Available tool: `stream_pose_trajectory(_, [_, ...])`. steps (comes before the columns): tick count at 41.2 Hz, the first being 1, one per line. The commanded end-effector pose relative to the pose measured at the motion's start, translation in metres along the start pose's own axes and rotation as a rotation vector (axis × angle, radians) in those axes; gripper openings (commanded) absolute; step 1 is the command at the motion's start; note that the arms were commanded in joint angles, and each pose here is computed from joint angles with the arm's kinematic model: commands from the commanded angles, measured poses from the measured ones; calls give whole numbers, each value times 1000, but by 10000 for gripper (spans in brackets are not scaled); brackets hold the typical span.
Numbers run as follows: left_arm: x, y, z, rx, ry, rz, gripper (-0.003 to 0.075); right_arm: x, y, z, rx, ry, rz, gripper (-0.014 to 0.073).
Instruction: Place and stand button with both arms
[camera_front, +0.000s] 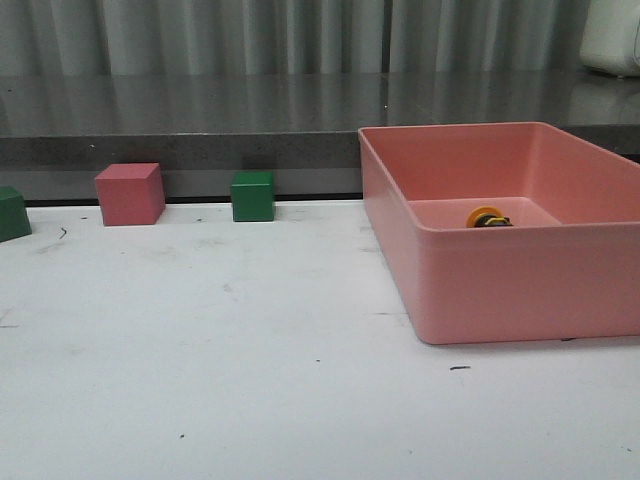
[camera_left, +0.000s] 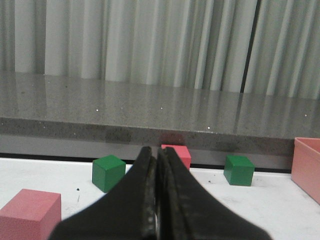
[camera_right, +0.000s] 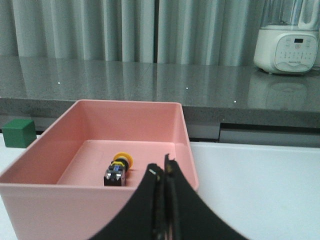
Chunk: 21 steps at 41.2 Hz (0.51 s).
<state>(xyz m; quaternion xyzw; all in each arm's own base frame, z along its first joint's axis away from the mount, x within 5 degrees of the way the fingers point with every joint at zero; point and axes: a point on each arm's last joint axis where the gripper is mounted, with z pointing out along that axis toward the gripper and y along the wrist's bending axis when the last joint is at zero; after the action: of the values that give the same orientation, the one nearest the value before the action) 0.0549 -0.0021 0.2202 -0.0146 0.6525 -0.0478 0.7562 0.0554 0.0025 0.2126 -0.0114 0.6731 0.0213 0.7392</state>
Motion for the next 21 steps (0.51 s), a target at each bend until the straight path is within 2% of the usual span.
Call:
stream_pose_trajectory(1, [-38, -3, -5, 8, -183, -22, -20, -43, 0, -7, 0, -184, -6, -68])
stream_pose_trajectory(6, [-77, -6, -12, 18, -212, -21, -20, -80, 1, -15, 0, -189, -6, -68])
stream_pose_trajectory(13, [-128, -12, -14, 23, -159, -20, -20, -129, 1, -19, 0, -137, -6, -68])
stream_pose_trajectory(18, [-160, -15, -7, 24, -85, -18, -20, -154, 2, -14, 1, -44, -6, -68])
stream_pose_trajectory(21, [-171, -17, 1, 21, 7, -17, -20, -164, 2, -8, 2, 22, -6, -68])
